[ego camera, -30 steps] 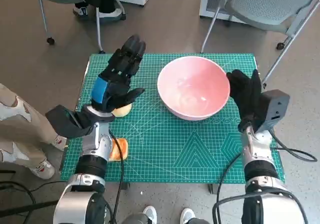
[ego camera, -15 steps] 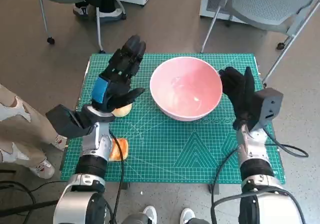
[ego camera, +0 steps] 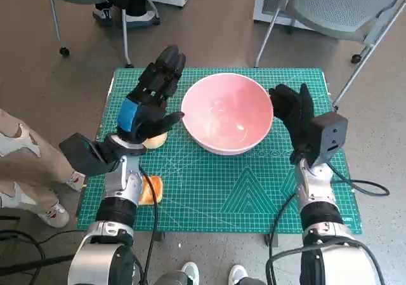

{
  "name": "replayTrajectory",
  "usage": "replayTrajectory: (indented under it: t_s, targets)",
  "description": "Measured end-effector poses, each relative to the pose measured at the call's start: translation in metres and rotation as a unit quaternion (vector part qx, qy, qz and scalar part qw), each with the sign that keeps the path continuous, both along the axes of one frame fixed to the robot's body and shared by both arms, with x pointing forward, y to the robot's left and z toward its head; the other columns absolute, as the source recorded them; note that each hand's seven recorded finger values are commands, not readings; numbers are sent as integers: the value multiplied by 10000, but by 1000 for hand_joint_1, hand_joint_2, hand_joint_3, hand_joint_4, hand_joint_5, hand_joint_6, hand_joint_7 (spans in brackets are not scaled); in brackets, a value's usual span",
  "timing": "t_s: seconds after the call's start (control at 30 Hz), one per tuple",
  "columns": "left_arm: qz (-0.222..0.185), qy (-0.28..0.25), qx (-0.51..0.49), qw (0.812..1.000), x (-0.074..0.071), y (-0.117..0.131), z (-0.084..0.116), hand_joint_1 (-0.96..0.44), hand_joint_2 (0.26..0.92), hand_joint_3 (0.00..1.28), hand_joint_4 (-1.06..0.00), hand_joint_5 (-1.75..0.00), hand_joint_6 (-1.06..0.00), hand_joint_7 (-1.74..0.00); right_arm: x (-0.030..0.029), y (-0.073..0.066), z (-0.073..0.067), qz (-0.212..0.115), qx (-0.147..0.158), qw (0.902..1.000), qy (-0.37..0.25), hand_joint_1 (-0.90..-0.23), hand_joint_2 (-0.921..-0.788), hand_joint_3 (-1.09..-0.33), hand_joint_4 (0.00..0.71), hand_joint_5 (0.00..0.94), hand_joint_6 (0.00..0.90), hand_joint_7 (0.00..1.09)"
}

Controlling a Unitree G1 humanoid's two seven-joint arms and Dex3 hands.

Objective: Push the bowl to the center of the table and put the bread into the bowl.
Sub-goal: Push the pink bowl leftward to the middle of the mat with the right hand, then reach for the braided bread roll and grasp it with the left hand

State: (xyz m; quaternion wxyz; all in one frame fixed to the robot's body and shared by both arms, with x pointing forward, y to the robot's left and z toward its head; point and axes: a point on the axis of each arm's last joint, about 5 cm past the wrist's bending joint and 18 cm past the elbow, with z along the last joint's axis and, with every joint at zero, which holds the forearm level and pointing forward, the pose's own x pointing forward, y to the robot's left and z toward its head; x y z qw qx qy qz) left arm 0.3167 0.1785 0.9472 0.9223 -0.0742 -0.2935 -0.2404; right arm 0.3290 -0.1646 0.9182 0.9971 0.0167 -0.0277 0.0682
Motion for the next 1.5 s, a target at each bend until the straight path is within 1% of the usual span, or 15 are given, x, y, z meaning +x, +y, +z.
replayTrajectory:
  t_s: [0.37, 0.6, 0.77, 0.93, 1.03, 1.1, 1.2, 1.23, 1.33, 1.43, 1.5]
  targets:
    - [-5, 51, -1, 10000, 0, -1, -16, -499, 921, 148, -58, -1, -250, -5, 6, 30, 22, 138, -21, 9998, -152, -622, -921, -826, 230, 3, 214, 132]
    - [-10, 58, 3, 10000, 0, -1, -17, -502, 921, 148, -59, -1, -251, -5, 12, 16, 43, 154, -20, 9996, -235, -629, -921, -822, 234, 4, 216, 135]
    - [-35, 68, 13, 10000, 1, 6, -15, -505, 921, 148, -59, -1, -251, -5, 25, -52, 102, 60, -36, 9990, -448, -631, -921, -826, 234, 4, 217, 137]
    - [-33, 48, 34, 10000, 3, 32, 2, -514, 921, 147, -59, -1, -252, -5, 46, -106, 221, -36, 18, 9955, -951, -641, -921, -835, 235, 4, 217, 139]
    - [-21, 23, 42, 10000, 5, 48, 19, -518, 921, 146, -61, -1, -255, -7, 57, -123, 319, -37, 126, 9900, -1404, -630, -921, -837, 229, 1, 213, 138]
    - [-17, -6, 38, 10000, 4, 57, 34, -518, 921, 147, -62, -2, -258, -8, 56, -123, 396, 24, 225, 9834, -1802, -627, -921, -836, 222, 1, 211, 138]
    - [-4, -69, 34, 10000, 3, 76, 64, -515, 921, 148, -62, -2, -264, -11, 36, -91, 482, 207, 343, 9705, -2379, -631, -921, -830, 209, 0, 210, 140]
    - [3, -89, 37, 10000, 2, 81, 74, -513, 921, 150, -63, -2, -269, -13, 23, -72, 499, 295, 367, 9657, -2552, -633, -921, -823, 205, 0, 212, 144]
    - [30, -149, 42, 9999, -2, 93, 94, -513, 921, 152, -63, -1, -274, -15, -15, -20, 516, 499, 403, 9556, -2877, -635, -921, -818, 201, 0, 212, 147]
    - [69, -174, 31, 9998, -5, 98, 105, -519, 921, 154, -62, -1, -278, -17, -63, 22, 508, 686, 386, 9472, -3108, -641, -921, -811, 200, 1, 209, 151]
    - [87, -170, 27, 9998, -6, 100, 105, -528, 921, 155, -63, -2, -280, -18, -84, 44, 505, 765, 351, 9437, -3199, -644, -921, -806, 202, 2, 206, 153]
